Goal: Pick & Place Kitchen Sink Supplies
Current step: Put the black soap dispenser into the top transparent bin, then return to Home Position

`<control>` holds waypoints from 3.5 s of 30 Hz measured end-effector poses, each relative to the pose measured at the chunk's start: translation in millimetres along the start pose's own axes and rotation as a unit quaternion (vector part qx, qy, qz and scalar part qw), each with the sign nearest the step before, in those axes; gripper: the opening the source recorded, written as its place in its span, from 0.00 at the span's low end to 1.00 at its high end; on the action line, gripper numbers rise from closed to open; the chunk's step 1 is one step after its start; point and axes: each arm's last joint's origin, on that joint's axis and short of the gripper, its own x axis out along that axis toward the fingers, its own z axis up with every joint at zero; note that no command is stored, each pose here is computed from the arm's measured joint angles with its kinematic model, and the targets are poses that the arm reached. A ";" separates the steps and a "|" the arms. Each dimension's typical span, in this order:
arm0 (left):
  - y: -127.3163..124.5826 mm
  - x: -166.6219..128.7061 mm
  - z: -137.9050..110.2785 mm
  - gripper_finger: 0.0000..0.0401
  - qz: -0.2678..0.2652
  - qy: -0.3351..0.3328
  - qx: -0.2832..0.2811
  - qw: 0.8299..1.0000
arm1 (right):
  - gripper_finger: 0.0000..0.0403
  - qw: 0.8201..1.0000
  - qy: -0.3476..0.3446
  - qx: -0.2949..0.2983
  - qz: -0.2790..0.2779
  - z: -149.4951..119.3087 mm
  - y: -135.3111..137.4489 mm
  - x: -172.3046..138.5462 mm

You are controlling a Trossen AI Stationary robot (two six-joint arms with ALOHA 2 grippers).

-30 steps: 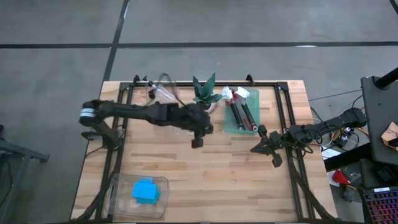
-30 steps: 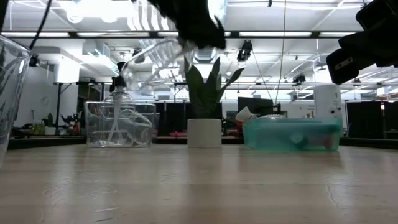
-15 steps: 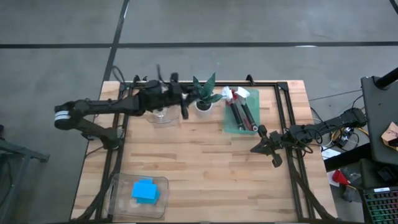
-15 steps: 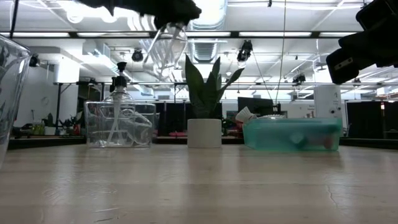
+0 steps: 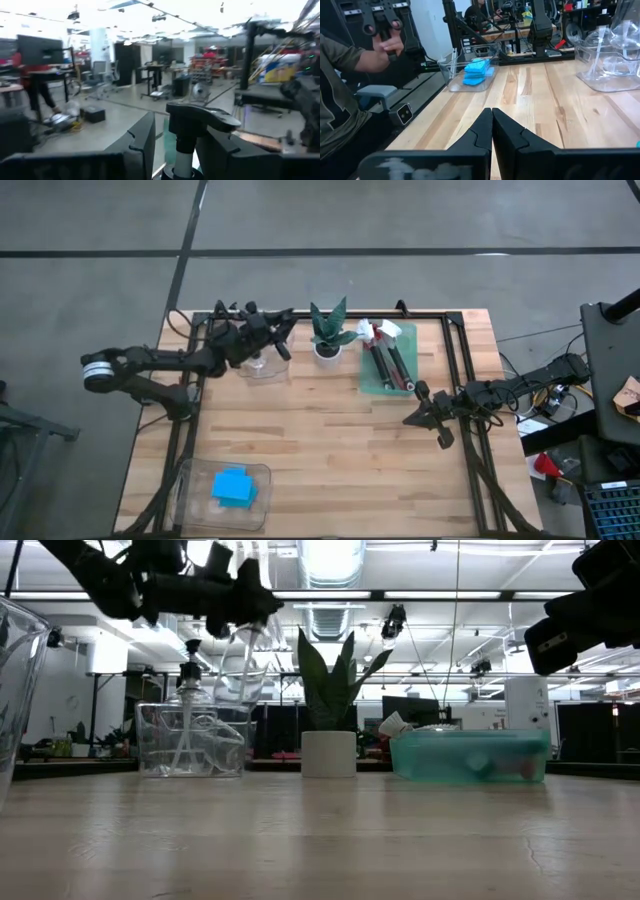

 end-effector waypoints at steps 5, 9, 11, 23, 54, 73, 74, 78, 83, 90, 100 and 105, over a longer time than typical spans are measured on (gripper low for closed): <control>4.9 -5.9 -7.9 0.26 0.022 -0.006 -0.009 1.000 | 0.02 1.000 0.000 0.000 0.000 0.0 -0.1 0.0; 8.3 -8.6 -13.5 0.29 0.063 0.002 -0.019 0.998 | 0.02 1.000 0.000 0.000 0.000 0.2 0.0 0.0; 9.7 -11.3 -17.9 0.30 0.082 0.009 -0.034 0.996 | 0.02 1.000 0.000 0.000 0.000 0.1 0.0 0.0; 11.9 -27.0 -39.7 0.32 0.091 0.039 -0.082 0.992 | 0.02 1.000 0.000 0.000 0.000 0.1 0.0 0.0; 7.3 -34.6 -58.9 0.59 0.075 0.141 -0.057 0.986 | 0.02 1.000 0.000 0.000 0.000 0.1 0.0 0.0; 14.1 -53.2 -21.2 0.61 0.083 0.100 -0.029 0.991 | 0.02 1.000 0.000 0.000 0.000 0.1 0.0 0.0; 14.0 -53.6 -23.3 0.61 0.083 0.113 -0.037 0.989 | 0.02 1.000 0.000 0.000 0.000 0.1 0.0 0.0; 13.5 -54.6 -35.2 0.61 0.086 0.167 -0.045 0.981 | 0.02 1.000 0.000 0.000 0.000 0.1 0.0 0.0; 13.9 -57.6 -38.8 0.61 0.088 0.203 -0.046 0.974 | 0.02 1.000 0.000 0.000 0.000 0.1 0.0 0.0; 14.5 -59.8 -37.4 0.60 0.088 0.231 -0.034 0.968 | 0.02 1.000 0.000 0.000 0.000 0.0 0.0 0.0; 14.0 -67.8 -16.0 0.60 0.052 0.182 -0.031 0.981 | 0.02 1.000 0.000 0.000 0.000 0.0 0.0 0.0; 16.7 -76.0 -5.0 0.60 0.051 0.165 -0.022 0.985 | 0.02 1.000 0.000 0.000 0.000 0.0 0.0 0.0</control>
